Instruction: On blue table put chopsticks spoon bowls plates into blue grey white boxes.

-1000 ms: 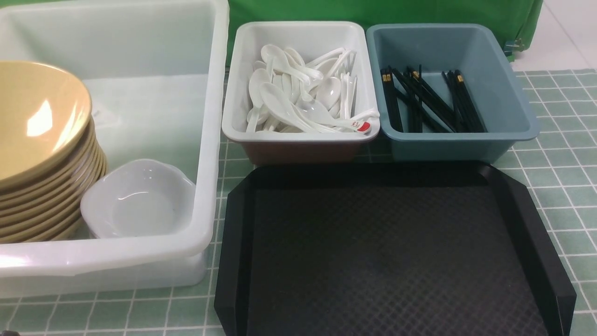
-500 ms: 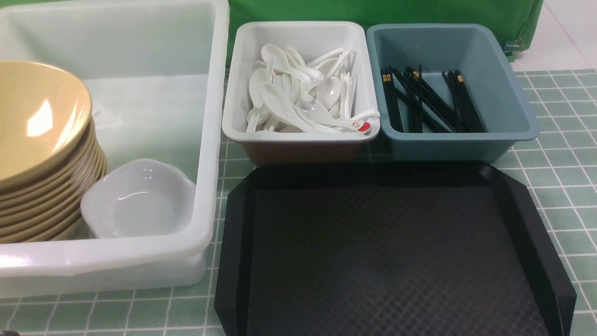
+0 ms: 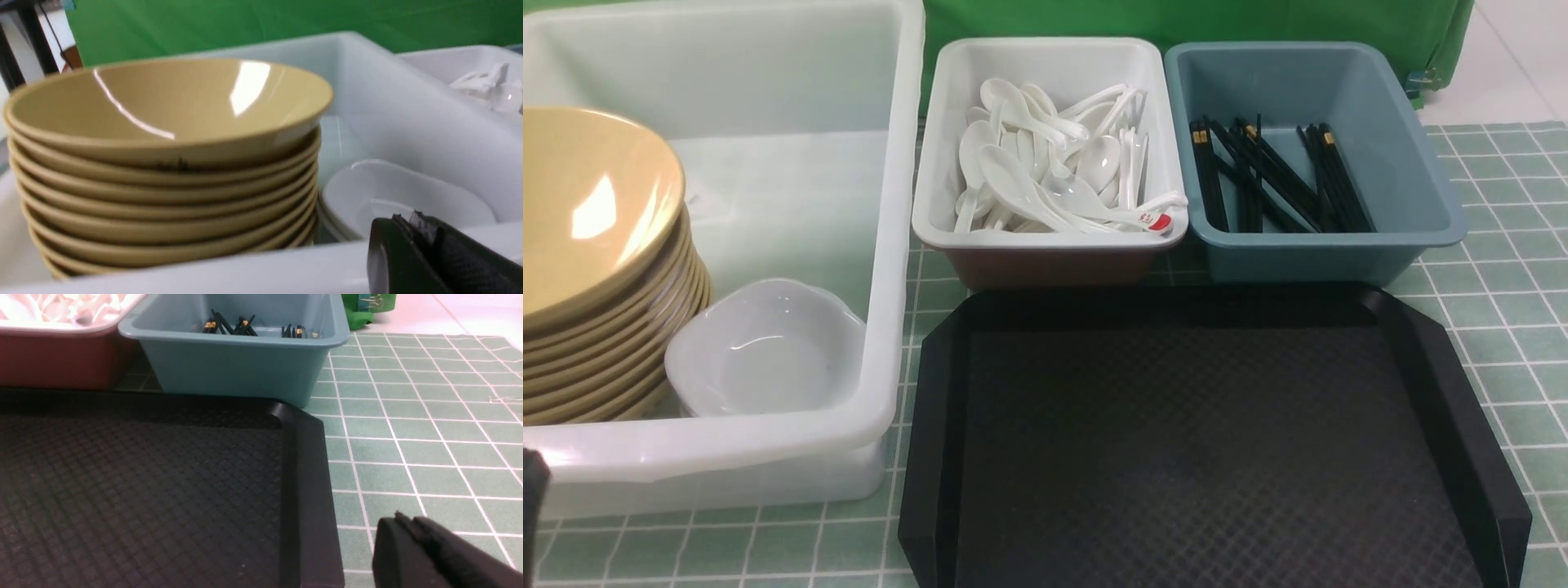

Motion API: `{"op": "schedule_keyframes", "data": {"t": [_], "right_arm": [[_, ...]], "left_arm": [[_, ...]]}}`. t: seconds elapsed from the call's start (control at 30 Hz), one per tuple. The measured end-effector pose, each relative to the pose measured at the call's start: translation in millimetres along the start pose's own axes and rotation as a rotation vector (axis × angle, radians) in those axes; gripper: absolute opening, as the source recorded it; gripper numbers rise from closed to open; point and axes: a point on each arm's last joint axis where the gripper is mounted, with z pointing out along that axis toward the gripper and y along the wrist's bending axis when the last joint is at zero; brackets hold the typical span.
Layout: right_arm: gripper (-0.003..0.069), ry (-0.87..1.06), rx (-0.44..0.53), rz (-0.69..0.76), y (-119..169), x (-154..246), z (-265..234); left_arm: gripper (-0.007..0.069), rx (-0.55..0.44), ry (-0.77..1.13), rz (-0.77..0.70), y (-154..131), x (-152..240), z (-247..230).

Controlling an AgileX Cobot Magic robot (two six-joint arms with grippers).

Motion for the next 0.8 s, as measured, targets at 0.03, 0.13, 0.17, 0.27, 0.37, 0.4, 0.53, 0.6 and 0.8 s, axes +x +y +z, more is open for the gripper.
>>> {"op": "schedule_keyframes", "data": {"t": [0.03,0.13,0.17,0.27,0.37,0.4,0.53,0.6,0.8], "right_arm": [[0.0072,0.0,0.0,0.0,0.0,0.0,0.0],[0.0076,0.0,0.0,0.0,0.0,0.0,0.0],[0.0076,0.0,0.0,0.0,0.0,0.0,0.0],[0.0078,0.0,0.0,0.0,0.0,0.0,0.0],[0.0077,0.0,0.0,0.0,0.0,0.0,0.0],[0.0078,0.0,0.0,0.0,0.0,0.0,0.0],[0.0078,0.0,0.0,0.0,0.0,0.0,0.0],[0.0078,0.0,0.0,0.0,0.0,0.0,0.0],[0.0078,0.0,0.0,0.0,0.0,0.0,0.0]], "left_arm": [[0.0001,-0.003,0.012,-0.033,0.0,5.3,1.7],[0.0001,-0.016,0.084,-0.147,-0.5,29.5,7.3],[0.0001,-0.017,0.099,-0.172,-0.7,31.8,7.5],[0.0001,-0.021,0.13,-0.216,-0.8,34.7,7.2],[0.0001,-0.022,0.132,-0.223,-0.8,34.9,7.1],[0.0001,-0.022,0.133,-0.223,-0.8,34.8,7.1],[0.0001,-0.022,0.134,-0.224,-0.8,34.9,7.1],[0.0001,-0.022,0.134,-0.224,-0.8,34.9,7.1],[0.0001,-0.022,0.136,-0.224,-0.9,35.1,7.0]]}}
